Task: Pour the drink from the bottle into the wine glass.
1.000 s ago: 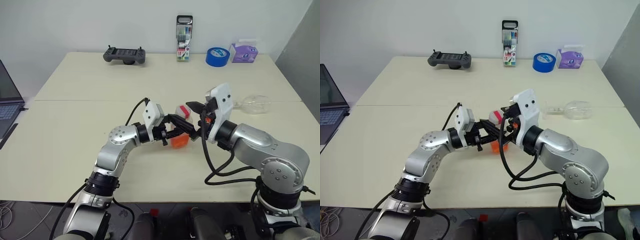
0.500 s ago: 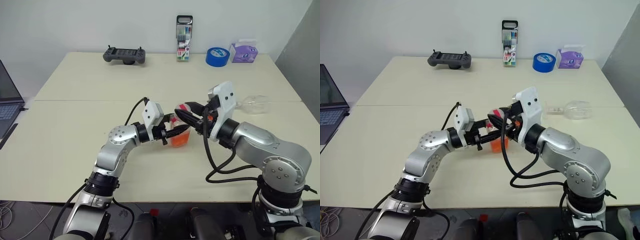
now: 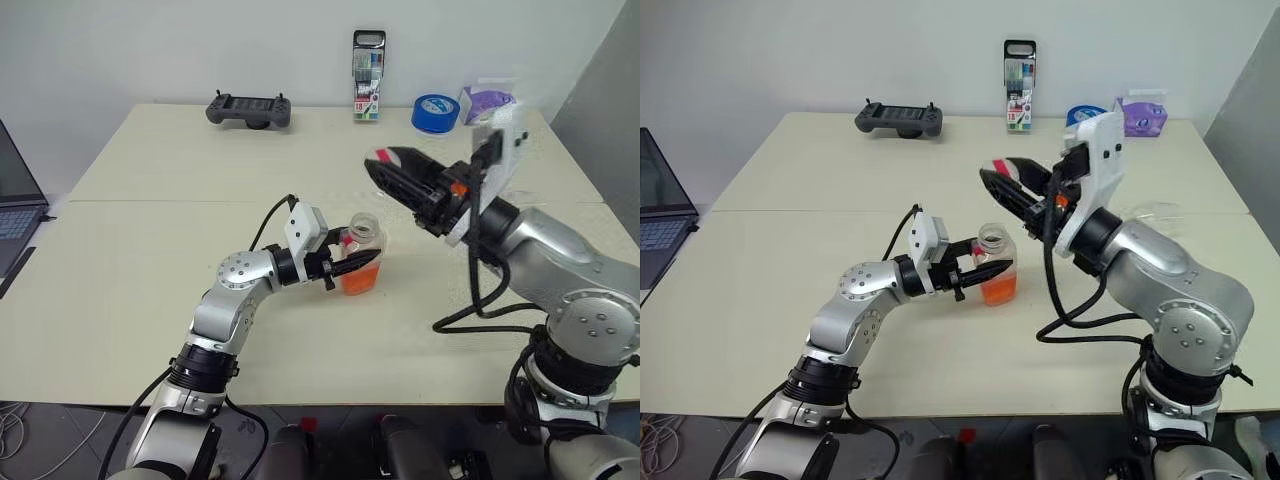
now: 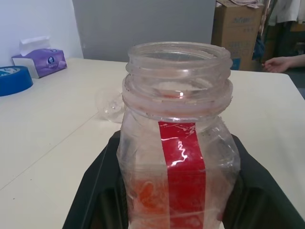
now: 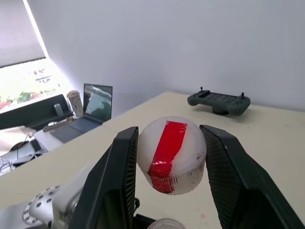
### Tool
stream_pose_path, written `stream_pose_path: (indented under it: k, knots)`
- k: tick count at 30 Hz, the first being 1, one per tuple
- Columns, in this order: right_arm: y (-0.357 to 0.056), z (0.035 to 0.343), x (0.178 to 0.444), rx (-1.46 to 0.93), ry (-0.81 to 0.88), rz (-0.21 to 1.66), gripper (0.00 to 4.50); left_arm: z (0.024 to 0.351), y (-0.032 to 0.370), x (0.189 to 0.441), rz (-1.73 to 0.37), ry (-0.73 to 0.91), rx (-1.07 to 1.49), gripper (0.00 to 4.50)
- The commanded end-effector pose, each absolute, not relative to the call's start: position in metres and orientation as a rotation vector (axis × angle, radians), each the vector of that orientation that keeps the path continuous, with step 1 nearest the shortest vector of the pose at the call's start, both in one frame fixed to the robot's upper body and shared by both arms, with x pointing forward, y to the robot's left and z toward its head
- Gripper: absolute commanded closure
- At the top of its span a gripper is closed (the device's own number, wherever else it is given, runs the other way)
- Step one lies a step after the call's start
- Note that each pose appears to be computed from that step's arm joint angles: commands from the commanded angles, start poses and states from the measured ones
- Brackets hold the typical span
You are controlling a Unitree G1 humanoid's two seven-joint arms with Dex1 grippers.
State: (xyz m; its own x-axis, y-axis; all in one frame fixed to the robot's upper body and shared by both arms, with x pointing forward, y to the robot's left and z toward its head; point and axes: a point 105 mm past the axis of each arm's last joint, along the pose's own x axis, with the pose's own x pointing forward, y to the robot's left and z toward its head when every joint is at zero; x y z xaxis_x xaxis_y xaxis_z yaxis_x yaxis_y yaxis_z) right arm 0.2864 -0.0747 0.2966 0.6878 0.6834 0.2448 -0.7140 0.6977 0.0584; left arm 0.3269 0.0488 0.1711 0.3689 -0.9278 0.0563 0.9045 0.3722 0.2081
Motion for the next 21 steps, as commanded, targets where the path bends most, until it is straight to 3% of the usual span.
stream_pose_path:
  k: [1, 3, 6, 12, 20, 21]
  knots:
    - [-0.130, 0.277, 0.308, 0.185, -0.169, 0.466, 2.78, 0.189, 0.047, 0.324, -1.189, -0.253, 0.160, 2.63]
    - [-0.169, 0.230, 0.316, 0.136, -0.046, 0.259, 2.78, 0.190, 0.048, 0.324, -1.186, -0.257, 0.160, 2.63]
    - [-0.201, 0.150, 0.305, 0.121, 0.135, 0.123, 2.78, 0.192, 0.047, 0.325, -1.177, -0.263, 0.144, 2.63]
    - [-0.241, 0.095, 0.303, 0.141, 0.174, -0.089, 2.78, 0.196, 0.047, 0.328, -1.169, -0.272, 0.149, 2.63]
    - [-0.248, 0.113, 0.308, 0.113, 0.104, -0.118, 0.05, 0.202, 0.060, 0.338, -1.104, -0.290, 0.152, 2.63]
    - [-0.248, 0.118, 0.308, 0.127, 0.090, -0.112, 0.00, 0.203, 0.062, 0.340, -1.093, -0.294, 0.150, 2.63]
